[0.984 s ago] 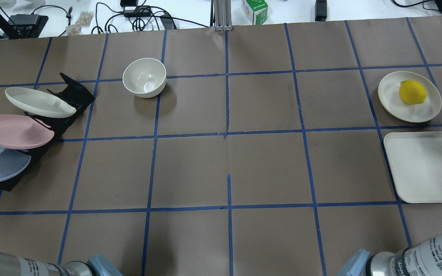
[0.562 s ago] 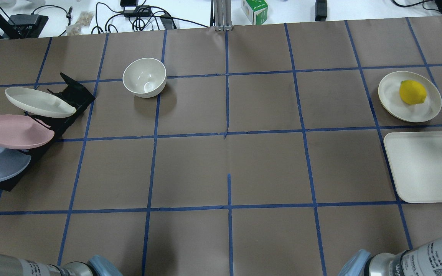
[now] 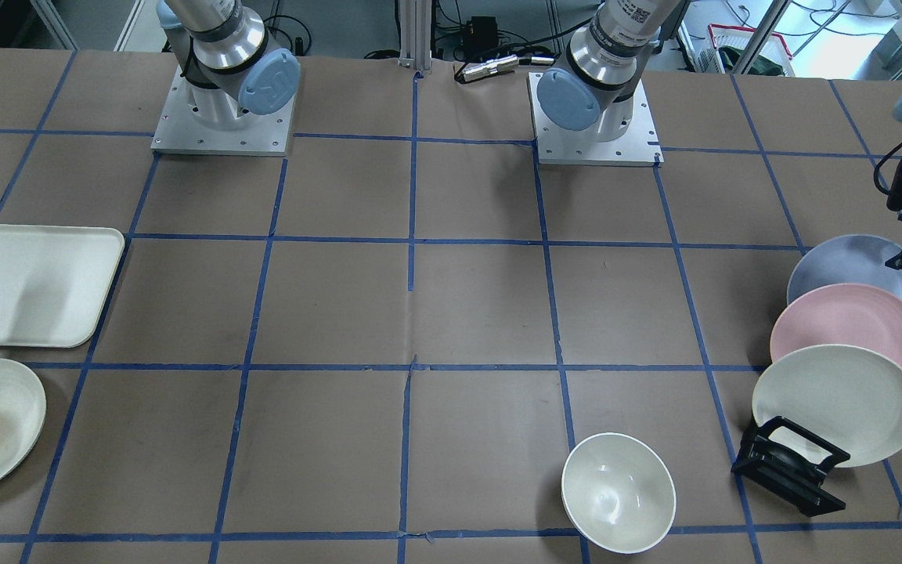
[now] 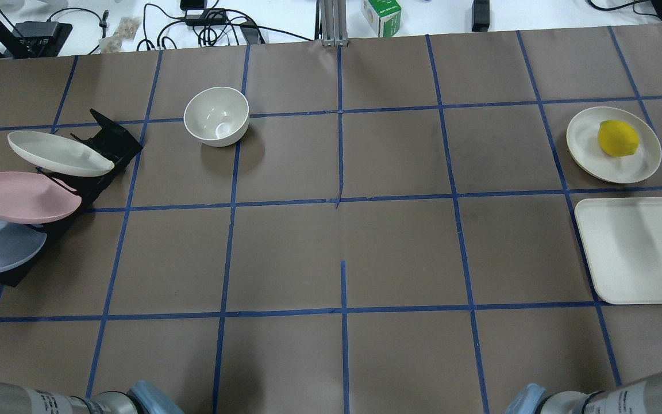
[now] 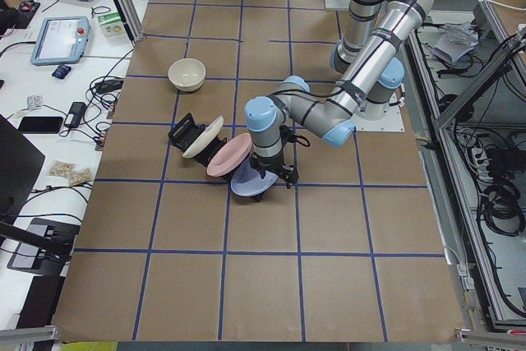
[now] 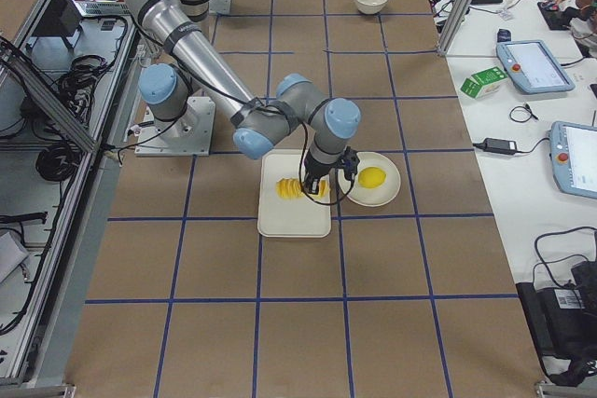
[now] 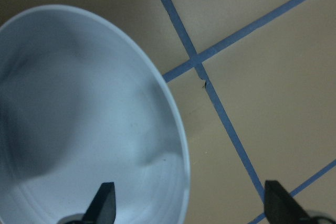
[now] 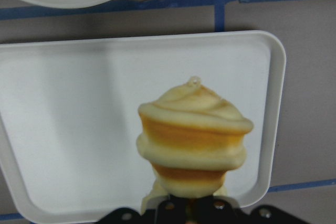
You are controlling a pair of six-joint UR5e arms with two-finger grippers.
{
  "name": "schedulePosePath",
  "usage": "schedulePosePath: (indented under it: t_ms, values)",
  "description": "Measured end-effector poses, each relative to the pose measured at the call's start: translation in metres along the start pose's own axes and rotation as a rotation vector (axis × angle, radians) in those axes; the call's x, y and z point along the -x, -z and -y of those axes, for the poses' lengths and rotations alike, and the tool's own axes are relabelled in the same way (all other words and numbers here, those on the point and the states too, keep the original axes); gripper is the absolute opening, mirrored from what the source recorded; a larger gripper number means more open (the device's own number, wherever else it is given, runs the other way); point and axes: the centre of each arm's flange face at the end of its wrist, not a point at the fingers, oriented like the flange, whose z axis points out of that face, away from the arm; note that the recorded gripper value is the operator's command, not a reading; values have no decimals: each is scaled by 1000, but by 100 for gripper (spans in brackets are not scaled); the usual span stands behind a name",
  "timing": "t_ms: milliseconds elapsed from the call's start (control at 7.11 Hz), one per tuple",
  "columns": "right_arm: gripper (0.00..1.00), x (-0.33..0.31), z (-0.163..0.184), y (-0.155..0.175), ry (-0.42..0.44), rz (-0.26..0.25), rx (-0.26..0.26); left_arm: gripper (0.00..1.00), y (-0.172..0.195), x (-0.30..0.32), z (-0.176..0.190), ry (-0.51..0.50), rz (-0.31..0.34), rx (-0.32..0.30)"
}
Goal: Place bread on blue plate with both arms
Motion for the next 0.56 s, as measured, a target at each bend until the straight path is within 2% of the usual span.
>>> schedulePosePath:
  t_ms: [141, 281, 562]
  values:
    - [0, 32, -1, 22, -9, -4, 1, 39, 0, -1, 0, 3, 4, -3]
    - [0, 63, -2, 40, -11, 0, -5, 21, 0, -1, 0, 4, 6, -4]
    - [0, 115, -8, 71, -12, 21, -35, 0, -1, -2, 0, -2, 7, -7]
